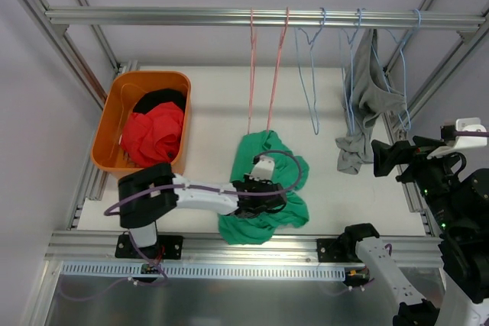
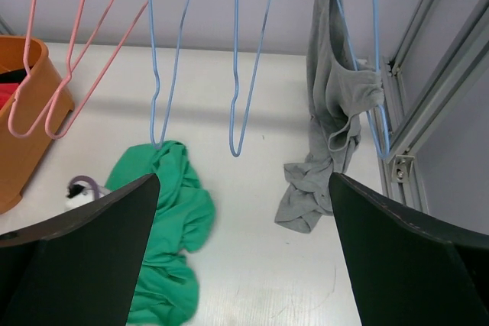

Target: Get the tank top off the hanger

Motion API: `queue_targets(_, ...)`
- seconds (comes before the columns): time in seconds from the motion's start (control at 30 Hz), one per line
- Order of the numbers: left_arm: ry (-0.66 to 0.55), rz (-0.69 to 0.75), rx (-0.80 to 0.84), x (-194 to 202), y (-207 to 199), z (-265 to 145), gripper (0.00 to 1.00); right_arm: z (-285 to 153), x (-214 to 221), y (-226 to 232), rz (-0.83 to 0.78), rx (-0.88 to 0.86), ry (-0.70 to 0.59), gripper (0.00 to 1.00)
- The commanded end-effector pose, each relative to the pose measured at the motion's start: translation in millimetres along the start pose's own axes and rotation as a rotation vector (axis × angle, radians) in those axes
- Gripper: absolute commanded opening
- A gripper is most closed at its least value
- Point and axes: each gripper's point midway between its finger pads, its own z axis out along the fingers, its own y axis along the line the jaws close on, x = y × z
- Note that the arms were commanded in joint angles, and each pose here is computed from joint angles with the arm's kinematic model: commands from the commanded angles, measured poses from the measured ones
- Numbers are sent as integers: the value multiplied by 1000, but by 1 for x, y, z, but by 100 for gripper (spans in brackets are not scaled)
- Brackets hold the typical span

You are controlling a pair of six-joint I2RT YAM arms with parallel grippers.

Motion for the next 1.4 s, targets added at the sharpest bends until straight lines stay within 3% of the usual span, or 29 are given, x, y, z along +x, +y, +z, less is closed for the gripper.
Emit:
queue_targets(0.0,-40,-76,-190,-6,77,-28,0,14,-11,12,33,-57,-42,99)
queue_targets(0.37,-256,-285,-241,-111,179,-112,0,23,-17,18,49,-84,-70,99)
queue_targets(0.67,-533,-337,-316,-253,248,-221,0,31,-19,14,38,-64,-67,99)
queue_targets(0.9,-656,-386,-402,-340,298,-281,0,42,-21,19,49,-85,-65,100)
queue_targets(1.13,-682,-420,-564,-385,368,-285,0,46,-19,21,37,-98,-54,100)
queue_targets(1.3,-628,-492,-634,-368,413,-263,0,45,-17,19,25,-93,-53,99)
queue_targets(1.37,-591,-543,-555,-360,413,-238,0,45,-17,20,21,-98,-55,100)
